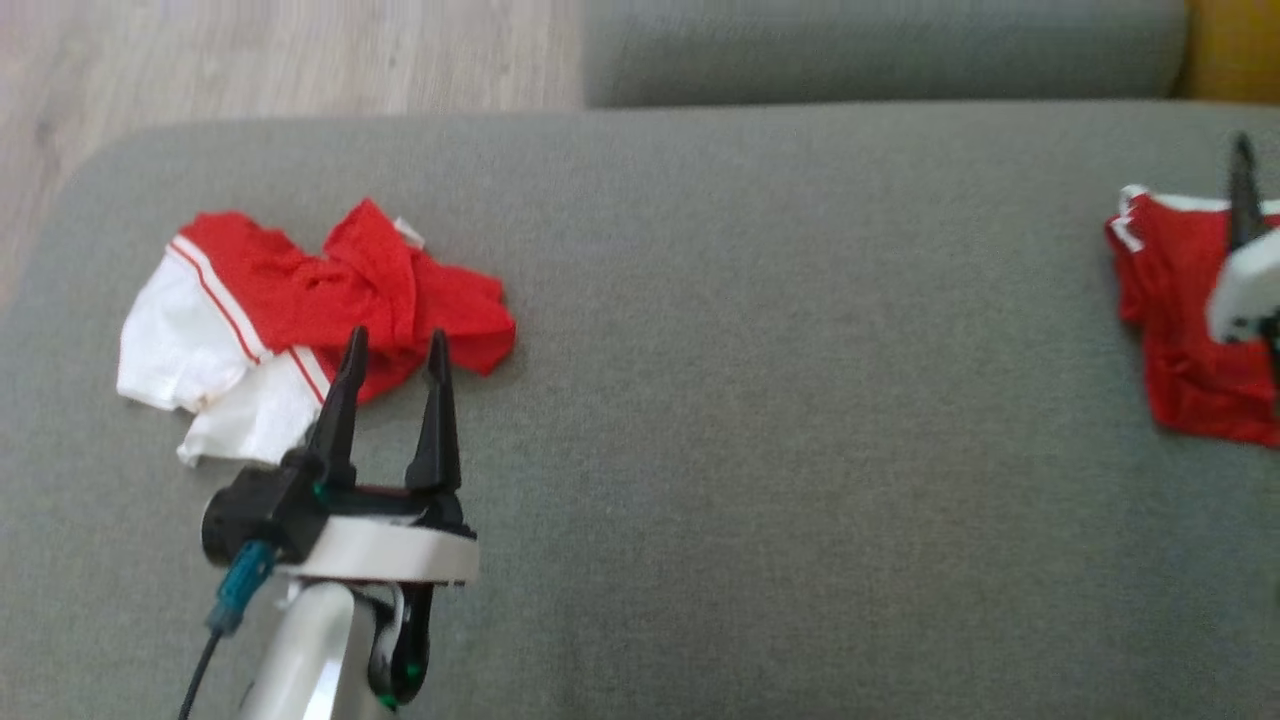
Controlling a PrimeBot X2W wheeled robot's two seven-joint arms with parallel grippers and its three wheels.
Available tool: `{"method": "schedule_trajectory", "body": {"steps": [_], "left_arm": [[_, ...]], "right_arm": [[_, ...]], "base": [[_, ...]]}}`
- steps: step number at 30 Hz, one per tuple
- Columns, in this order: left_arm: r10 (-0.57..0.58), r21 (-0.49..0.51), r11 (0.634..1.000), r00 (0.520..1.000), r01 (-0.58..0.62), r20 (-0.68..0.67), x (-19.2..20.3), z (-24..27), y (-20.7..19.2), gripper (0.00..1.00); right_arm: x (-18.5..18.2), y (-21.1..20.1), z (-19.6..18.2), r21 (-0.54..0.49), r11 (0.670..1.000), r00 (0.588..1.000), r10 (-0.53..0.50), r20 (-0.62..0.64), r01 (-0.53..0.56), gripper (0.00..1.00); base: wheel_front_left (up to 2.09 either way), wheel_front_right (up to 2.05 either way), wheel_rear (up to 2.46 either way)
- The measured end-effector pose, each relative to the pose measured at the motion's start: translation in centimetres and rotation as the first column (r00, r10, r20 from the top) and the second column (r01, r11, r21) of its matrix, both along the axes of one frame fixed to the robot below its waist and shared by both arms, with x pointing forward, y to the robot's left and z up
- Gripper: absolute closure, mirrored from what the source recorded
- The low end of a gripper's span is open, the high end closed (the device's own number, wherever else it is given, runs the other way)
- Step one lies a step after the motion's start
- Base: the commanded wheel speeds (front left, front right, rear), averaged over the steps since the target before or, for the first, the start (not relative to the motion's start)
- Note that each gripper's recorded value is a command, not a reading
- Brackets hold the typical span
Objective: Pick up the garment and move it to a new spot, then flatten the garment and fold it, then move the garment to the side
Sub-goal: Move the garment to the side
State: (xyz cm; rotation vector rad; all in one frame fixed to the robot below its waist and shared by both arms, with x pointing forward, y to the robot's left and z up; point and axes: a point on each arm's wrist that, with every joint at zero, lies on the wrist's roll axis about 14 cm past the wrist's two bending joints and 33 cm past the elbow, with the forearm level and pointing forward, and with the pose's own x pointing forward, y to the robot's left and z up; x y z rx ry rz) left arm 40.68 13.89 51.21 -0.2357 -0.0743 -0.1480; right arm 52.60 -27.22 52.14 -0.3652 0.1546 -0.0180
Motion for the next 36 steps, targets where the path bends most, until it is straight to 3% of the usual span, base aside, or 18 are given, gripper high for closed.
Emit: {"method": "schedule_trajectory", "body": {"steps": [5,10,17,25,29,36], "left_arm": [[0.023,-0.003,1.0,0.999,-0.023,0.044,-1.6,1.5,0.6,0.0],[0.032,-0.01,0.999,0.997,-0.031,0.067,-2.8,2.3,0.8,0.0],[0.048,-0.052,0.998,0.997,-0.045,0.059,-3.9,2.0,1.2,0.0],[0.04,-0.051,0.998,0.999,-0.039,0.013,-4.8,0.4,1.1,0.0],[0.033,-0.05,0.998,0.999,-0.034,-0.008,-4.9,-0.4,0.8,0.0],[0.032,-0.047,0.998,0.999,-0.033,-0.02,-4.9,-0.7,0.8,0.0]], "right_arm": [[-0.7,4.8,6.0,0.132,0.987,0.976,0.06,0.211,-0.089,0.0],[-2.9,8.3,7.6,0.245,0.956,0.947,0.083,0.311,-0.165,0.0],[-6.9,10.3,4.9,0.383,0.903,0.944,0.065,0.323,-0.193,0.0],[-13.1,11.2,-2.8,0.521,0.843,0.984,0.055,0.17,-0.137,0.0],[-14.9,11.7,-5.0,0.524,0.843,0.991,0.073,0.113,-0.122,0.0],[-14.9,11.7,-3.9,0.51,0.848,0.986,0.076,0.149,-0.143,0.0]], "base": [[0.0,0.0,0.0],[0.0,0.0,0.0],[0.0,0.0,0.0],[0.0,0.0,0.0],[0.0,0.0,0.0],[0.0,0.0,0.0]]}}
